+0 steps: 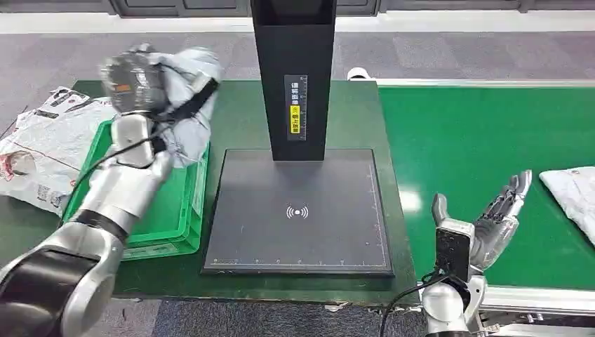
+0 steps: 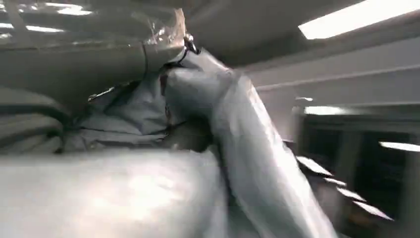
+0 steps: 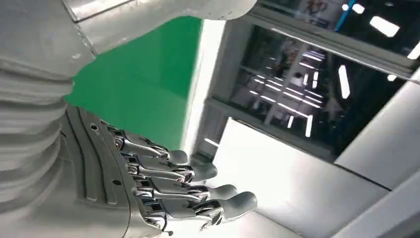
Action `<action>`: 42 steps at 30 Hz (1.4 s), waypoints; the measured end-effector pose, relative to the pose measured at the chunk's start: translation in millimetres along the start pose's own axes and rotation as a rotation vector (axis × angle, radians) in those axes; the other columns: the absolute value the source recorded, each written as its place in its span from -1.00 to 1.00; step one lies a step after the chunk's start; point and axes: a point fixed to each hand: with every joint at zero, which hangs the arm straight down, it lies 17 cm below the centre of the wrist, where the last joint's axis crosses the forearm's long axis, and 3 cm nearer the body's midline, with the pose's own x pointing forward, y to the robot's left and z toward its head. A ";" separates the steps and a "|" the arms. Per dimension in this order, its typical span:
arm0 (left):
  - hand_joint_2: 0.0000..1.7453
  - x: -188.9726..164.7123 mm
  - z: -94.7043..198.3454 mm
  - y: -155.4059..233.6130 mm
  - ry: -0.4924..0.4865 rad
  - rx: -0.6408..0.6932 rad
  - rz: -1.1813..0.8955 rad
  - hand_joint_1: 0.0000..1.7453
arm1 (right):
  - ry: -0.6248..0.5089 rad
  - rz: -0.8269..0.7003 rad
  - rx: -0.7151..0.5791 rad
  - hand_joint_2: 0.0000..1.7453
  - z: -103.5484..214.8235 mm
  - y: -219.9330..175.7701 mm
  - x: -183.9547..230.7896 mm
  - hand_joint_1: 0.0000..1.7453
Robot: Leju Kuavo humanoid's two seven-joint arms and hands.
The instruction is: Moved the parcel from conveyor to table for the left to box.
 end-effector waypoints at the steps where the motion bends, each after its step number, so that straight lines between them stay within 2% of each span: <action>1: 1.00 -27.9 -2.4 -1.3 0.039 0.001 -0.035 1.00 | 0.006 0.007 0.006 1.00 2.5 0.4 -1.8 -1.00; 2: 1.00 -52.2 -2.2 -3.4 0.081 -0.001 -0.070 1.00 | 0.010 0.015 0.012 1.00 4.3 1.0 -3.0 -1.00; 5: 1.00 -95.6 6.1 -13.2 0.126 -0.027 -0.142 1.00 | 0.030 0.024 0.019 1.00 7.1 1.2 -7.5 -1.00; 11: 1.00 -95.6 6.6 -13.7 0.125 -0.028 -0.142 1.00 | 0.030 0.024 0.019 1.00 7.2 1.3 -7.6 -1.00; 14: 1.00 -118.1 12.6 -21.4 0.154 -0.060 -0.174 1.00 | 0.038 0.031 0.023 1.00 8.3 1.5 -9.3 -1.00; 15: 1.00 -133.4 18.5 -29.8 0.173 -0.097 -0.201 1.00 | 0.042 0.035 0.025 1.00 8.7 1.5 -10.3 -1.00; 16: 1.00 -159.4 55.9 -88.8 0.180 -0.394 -0.305 1.00 | 0.066 0.036 0.023 1.00 9.8 0.1 -14.1 -1.00; 17: 1.00 -167.7 86.5 -114.6 0.175 -0.515 -0.347 1.00 | 0.069 0.041 0.026 1.00 12.8 -1.5 -15.1 -1.00; 18: 1.00 -169.8 96.1 -122.3 0.168 -0.547 -0.361 1.00 | 0.067 0.043 0.025 1.00 13.1 -2.1 -14.7 -1.00; 23: 1.00 -172.5 107.7 -133.7 0.154 -0.615 -0.375 1.00 | 0.077 0.038 0.021 1.00 13.0 -3.5 -15.9 -1.00; 24: 1.00 -172.4 116.2 -142.1 0.138 -0.670 -0.382 -0.68 | 0.089 0.036 0.019 1.00 13.2 -4.1 -17.9 -1.00; 25: 1.00 -170.8 125.6 -150.4 0.121 -0.724 -0.387 -1.00 | 0.098 0.033 0.020 1.00 14.0 -4.5 -19.9 -1.00; 28: 1.00 -155.4 162.7 -178.0 0.015 -0.899 -0.396 -1.00 | 0.124 0.024 0.043 1.00 16.1 -2.7 -25.8 -1.00; 33: 1.00 -89.9 190.8 -197.3 -0.097 -0.981 -0.086 -1.00 | 0.147 0.036 0.065 1.00 25.6 -5.9 -32.7 -1.00; 36: 1.00 -53.9 192.4 -196.5 -0.115 -0.976 0.097 -1.00 | 0.149 0.038 0.074 1.00 29.0 -7.7 -33.6 -1.00; 42: 1.00 6.2 167.2 -172.7 -0.045 -0.855 0.561 -1.00 | 0.152 0.041 0.076 1.00 32.2 -9.7 -34.8 -1.00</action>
